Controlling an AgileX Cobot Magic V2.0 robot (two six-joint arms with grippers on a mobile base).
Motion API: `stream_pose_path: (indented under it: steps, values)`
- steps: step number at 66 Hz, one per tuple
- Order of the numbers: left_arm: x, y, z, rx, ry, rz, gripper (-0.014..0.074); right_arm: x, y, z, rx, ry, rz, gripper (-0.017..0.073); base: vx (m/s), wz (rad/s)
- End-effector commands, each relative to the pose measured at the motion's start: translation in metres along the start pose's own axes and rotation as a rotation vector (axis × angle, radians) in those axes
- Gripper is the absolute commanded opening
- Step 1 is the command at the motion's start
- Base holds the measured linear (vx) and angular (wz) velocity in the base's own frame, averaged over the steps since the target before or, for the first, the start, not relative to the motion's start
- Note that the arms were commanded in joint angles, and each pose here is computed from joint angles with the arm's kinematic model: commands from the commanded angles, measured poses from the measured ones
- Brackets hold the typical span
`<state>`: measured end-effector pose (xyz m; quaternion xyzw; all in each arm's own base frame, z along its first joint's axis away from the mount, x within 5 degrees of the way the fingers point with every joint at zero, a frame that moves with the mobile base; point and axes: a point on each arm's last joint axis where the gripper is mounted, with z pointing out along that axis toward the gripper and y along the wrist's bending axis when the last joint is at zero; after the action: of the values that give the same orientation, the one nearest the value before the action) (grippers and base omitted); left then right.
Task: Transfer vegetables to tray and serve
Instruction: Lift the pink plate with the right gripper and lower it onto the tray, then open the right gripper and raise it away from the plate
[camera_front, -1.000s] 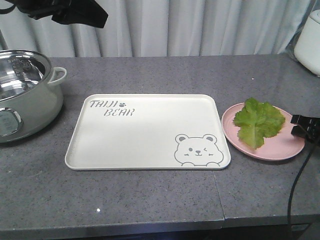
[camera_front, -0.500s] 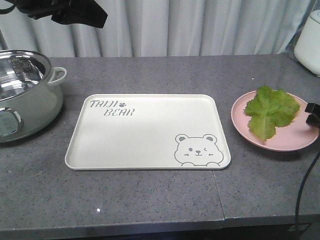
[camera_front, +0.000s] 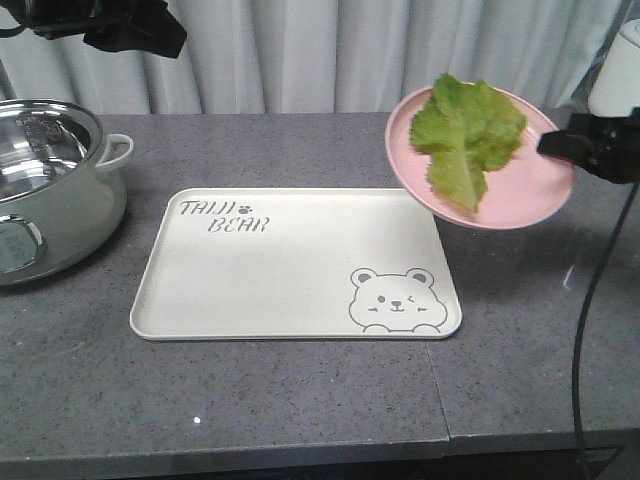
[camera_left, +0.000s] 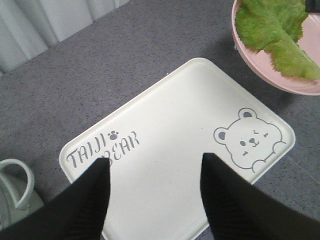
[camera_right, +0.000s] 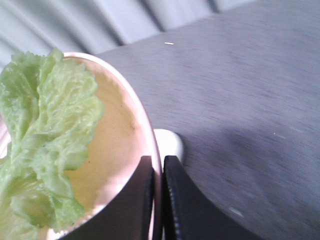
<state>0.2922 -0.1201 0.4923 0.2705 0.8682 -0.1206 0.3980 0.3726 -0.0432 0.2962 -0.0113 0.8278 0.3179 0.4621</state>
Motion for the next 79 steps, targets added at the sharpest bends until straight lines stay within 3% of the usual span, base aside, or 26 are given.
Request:
stream_pose_path:
  steps: [1, 10, 20, 29, 41, 54, 62, 73, 79]
  values:
    - [-0.005, 0.000, -0.023, -0.062, -0.074, -0.011, 0.0402, -0.025, 0.055, 0.003, -0.093, -0.059, -0.096, -0.0002, 0.00, 0.00]
    - [-0.004, 0.006, -0.024, -0.127, -0.062, -0.031, 0.0402, -0.021, 0.099, 0.036, -0.131, -0.060, -0.162, -0.0002, 0.00, 0.00]
    - [-0.003, 0.011, -0.025, -0.186, -0.053, -0.043, 0.0402, 0.003, 0.119, 0.081, -0.163, 0.015, -0.156, -0.0002, 0.00, 0.00]
    - [-0.002, 0.014, -0.026, -0.217, -0.048, -0.037, 0.0402, 0.031, 0.119, 0.116, -0.147, 0.088, -0.143, -0.0002, 0.00, 0.00]
    - [-0.002, 0.014, -0.026, -0.217, -0.048, -0.037, 0.0402, 0.055, 0.117, 0.146, -0.111, 0.135, -0.175, -0.0002, 0.00, 0.00]
    - [-0.002, 0.014, -0.026, -0.217, -0.048, -0.037, 0.0402, 0.062, 0.127, 0.168, -0.175, 0.166, -0.193, 0.0001, 0.00, 0.00]
    - [-0.002, 0.014, -0.026, -0.217, -0.048, -0.037, 0.0402, 0.068, 0.122, 0.176, -0.174, 0.186, -0.184, 0.0013, 0.00, 0.00]
    - [-0.002, 0.014, -0.026, -0.217, -0.048, -0.037, 0.0402, 0.074, 0.121, 0.179, -0.203, 0.212, -0.207, 0.0091, 0.00, 0.00]
    - [-0.002, 0.014, -0.026, -0.217, -0.048, -0.037, 0.0402, 0.074, 0.120, 0.179, -0.202, 0.212, -0.207, 0.0194, 0.00, 0.00]
